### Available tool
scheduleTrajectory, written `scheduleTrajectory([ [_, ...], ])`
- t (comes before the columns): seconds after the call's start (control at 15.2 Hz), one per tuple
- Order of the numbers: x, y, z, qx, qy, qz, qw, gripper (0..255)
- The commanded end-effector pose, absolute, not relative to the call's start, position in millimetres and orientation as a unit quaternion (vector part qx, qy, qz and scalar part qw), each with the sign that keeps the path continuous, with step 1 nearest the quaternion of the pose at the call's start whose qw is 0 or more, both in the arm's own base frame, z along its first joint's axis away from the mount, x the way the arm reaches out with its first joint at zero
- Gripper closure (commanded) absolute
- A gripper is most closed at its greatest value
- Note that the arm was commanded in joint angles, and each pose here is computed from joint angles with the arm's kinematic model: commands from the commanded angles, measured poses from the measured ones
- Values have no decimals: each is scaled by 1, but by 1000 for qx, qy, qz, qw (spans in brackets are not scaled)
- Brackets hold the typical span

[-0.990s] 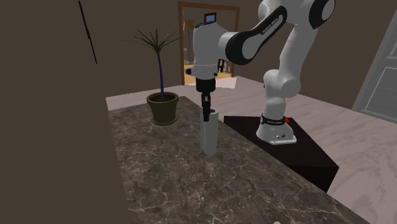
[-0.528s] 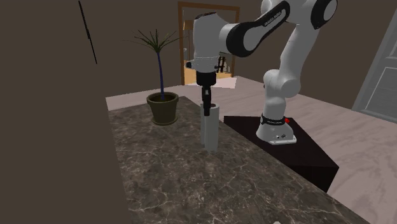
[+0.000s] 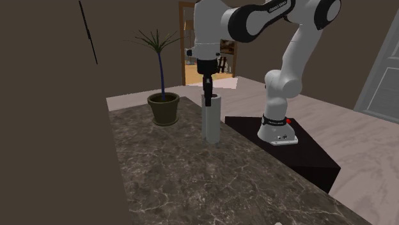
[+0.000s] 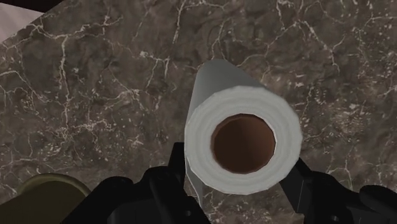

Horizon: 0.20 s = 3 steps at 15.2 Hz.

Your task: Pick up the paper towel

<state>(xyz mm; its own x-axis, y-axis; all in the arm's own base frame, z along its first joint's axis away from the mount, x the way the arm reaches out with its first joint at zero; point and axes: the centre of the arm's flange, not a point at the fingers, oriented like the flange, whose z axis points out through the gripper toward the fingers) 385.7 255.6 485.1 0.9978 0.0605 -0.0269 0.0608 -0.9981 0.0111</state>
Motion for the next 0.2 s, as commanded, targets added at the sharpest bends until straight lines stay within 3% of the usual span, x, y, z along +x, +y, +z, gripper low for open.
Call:
scheduleTrajectory([
  [0.0, 385, 256, 495, 999, 30, -14, 6, 255],
  [0.13, 385, 256, 496, 999, 30, -14, 6, 255],
])
